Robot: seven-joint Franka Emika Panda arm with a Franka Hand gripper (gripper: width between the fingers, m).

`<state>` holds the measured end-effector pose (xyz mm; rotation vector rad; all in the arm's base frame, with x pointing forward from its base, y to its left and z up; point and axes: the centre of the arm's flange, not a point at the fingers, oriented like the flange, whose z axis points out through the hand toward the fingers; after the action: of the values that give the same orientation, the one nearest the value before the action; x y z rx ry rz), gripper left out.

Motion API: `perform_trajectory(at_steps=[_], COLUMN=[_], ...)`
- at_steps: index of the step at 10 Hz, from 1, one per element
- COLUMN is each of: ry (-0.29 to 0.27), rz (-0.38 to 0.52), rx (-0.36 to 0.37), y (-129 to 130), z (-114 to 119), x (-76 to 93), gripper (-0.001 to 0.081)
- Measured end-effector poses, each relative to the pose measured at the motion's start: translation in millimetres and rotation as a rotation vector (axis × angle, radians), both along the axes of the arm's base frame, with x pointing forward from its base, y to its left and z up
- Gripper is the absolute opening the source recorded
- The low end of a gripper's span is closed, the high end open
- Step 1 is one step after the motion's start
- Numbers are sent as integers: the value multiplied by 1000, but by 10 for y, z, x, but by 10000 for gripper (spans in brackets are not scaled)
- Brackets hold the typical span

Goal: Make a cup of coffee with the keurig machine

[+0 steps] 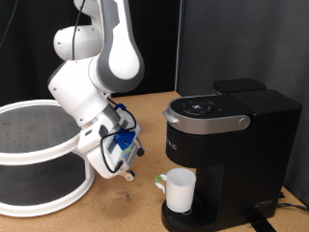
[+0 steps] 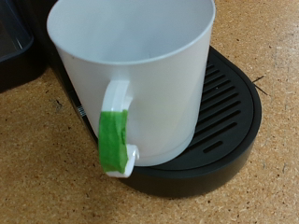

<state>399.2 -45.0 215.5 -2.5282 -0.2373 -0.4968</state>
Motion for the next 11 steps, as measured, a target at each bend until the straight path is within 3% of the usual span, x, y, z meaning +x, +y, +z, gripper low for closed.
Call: perform_trajectory(at_steps=[1,3,5,8,11], ry=[-13,-101,-142,-146,-115], rz=[19,95,124,98,91], rx=[-3,-2,68,201,243], y=[3,13,12,-22,-31], z=[-1,102,316,700,1111], x=[-3,-23,-70,-87,-79], gripper=[800,800,800,800,800])
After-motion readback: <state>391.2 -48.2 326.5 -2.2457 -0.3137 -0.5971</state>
